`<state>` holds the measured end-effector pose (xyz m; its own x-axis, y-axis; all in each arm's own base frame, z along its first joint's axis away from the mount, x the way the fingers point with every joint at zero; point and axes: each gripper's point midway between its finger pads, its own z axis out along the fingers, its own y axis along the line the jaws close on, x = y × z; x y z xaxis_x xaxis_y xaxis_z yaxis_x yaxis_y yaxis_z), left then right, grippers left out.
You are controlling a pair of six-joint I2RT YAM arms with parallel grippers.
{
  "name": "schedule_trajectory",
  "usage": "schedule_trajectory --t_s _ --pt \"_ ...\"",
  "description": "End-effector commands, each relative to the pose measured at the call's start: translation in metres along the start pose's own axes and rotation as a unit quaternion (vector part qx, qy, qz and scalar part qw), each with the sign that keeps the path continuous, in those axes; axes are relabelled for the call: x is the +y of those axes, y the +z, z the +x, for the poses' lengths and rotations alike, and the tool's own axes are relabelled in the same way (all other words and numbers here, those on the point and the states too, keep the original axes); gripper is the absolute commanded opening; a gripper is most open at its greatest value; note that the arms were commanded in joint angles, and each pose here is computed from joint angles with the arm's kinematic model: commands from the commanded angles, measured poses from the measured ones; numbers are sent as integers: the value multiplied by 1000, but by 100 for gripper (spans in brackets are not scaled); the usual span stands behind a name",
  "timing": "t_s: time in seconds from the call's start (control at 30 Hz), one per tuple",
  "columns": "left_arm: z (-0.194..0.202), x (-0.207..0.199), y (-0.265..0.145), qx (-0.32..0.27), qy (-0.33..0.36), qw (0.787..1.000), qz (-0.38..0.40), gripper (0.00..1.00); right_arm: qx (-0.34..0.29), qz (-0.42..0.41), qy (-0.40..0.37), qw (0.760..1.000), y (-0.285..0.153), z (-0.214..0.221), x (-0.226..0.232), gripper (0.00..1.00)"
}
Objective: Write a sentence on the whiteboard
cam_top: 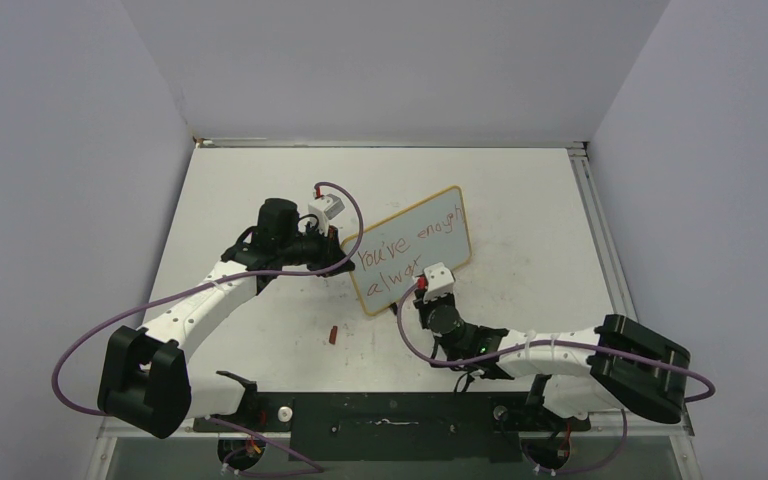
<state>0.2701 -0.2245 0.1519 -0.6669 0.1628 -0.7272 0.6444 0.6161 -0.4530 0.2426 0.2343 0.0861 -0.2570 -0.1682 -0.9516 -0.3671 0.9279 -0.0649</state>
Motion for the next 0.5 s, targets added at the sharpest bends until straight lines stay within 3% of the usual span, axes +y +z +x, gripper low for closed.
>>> schedule_trajectory --t_s 0.0,0.27,0.47 --pt "7 7 -3 19 -6 999 -25 0 22 -8 26 999 -2 20 9 5" --pt "7 5 -4 18 -5 1000 -24 0 22 -21 25 999 -7 19 18 5" --pt "6 5 -4 17 -4 1000 -23 0 -16 0 42 999 -19 -13 1 5"
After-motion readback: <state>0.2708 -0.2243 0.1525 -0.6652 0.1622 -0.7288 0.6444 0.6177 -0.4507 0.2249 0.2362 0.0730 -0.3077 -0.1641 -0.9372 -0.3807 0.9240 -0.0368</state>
